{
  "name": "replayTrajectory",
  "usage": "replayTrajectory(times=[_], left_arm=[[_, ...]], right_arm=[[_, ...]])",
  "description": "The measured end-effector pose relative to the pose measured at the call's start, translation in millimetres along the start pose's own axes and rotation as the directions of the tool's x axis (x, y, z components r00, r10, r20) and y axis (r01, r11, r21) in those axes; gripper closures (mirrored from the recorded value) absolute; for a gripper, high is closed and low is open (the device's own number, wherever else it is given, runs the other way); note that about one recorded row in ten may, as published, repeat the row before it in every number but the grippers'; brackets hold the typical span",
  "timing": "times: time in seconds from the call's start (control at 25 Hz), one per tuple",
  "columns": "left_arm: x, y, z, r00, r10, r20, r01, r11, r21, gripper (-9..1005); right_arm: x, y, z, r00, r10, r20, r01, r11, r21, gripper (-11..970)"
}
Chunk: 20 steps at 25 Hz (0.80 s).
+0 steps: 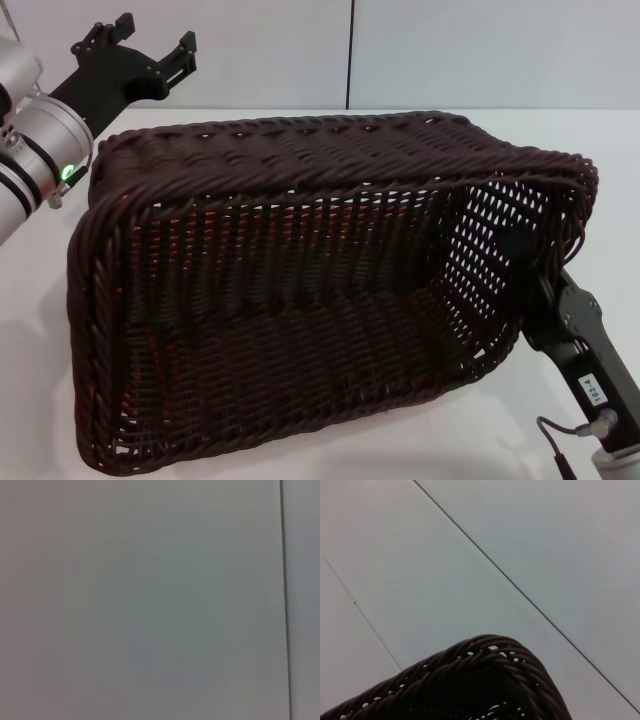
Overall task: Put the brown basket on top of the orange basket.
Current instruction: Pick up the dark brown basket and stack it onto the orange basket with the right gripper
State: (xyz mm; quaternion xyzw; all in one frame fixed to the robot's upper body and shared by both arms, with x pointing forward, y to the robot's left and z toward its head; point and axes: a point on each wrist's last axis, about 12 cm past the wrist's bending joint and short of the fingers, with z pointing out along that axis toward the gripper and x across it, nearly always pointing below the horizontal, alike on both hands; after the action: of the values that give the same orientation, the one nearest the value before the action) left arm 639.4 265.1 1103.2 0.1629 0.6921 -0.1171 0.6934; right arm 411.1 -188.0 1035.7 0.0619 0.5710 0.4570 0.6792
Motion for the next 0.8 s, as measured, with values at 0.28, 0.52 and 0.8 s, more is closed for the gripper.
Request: replayTrajectory(times=[0.28, 0.52, 0.8], left_arm=[[-1.1, -1.5, 1.9, 1.000, 0.009, 0.001, -0.009, 1.000, 0.007, 152], [-0.4, -3.8, 3.0, 1.000, 0.015, -0.005, -0.015, 1.000, 0.017, 152], [-1.7, -5.3, 4.8, 1.000, 0.015, -0.003, -0.015, 1.000, 0.023, 152]], right_arm=[[-2.8, 8.0, -7.5, 0.998, 0.059, 0.034, -0.059, 0.998, -0.010, 810], [-3.5, 7.4, -15.7, 0.996, 0.082, 0.037, -0.082, 0.997, 0.005, 807], [1.7, 0.6, -11.1, 0.994, 0.106, -0.017, -0.106, 0.994, 0.030, 804]])
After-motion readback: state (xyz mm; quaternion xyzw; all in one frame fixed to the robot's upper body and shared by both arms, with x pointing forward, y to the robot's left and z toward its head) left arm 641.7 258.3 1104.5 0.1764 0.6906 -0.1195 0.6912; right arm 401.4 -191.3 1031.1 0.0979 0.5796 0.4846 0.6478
